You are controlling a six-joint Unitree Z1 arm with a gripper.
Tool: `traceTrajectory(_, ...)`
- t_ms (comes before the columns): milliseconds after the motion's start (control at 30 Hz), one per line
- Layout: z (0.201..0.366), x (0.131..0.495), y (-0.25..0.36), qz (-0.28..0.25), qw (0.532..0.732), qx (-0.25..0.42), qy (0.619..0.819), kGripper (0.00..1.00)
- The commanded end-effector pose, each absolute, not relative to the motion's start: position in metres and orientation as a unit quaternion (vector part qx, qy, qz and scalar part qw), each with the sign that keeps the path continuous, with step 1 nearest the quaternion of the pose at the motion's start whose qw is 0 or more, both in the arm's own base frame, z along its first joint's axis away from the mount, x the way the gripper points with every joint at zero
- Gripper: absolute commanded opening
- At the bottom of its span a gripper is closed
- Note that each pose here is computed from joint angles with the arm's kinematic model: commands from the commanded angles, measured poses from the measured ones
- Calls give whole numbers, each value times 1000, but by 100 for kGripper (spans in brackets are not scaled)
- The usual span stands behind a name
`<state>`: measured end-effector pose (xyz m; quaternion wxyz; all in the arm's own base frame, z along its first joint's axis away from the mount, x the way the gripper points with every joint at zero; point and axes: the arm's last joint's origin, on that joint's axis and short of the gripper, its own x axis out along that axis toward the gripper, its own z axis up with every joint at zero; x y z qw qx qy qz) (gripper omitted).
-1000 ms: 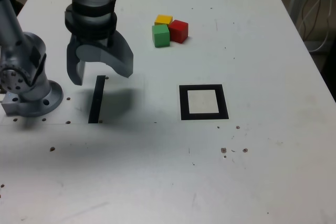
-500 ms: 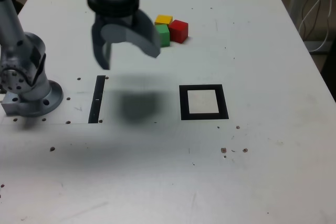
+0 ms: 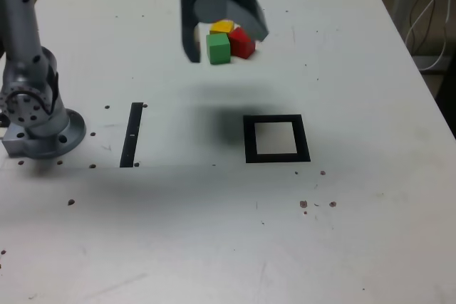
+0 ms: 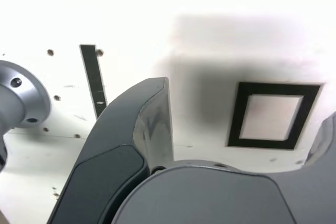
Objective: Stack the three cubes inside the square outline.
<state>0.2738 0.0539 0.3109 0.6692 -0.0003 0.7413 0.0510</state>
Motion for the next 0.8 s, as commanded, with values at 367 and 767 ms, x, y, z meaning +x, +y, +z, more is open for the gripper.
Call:
traceTrajectory(367,303,332,110,47,666,-18,745,98)
traceTrajectory(767,270,354,148,84,675,-82,728,97)
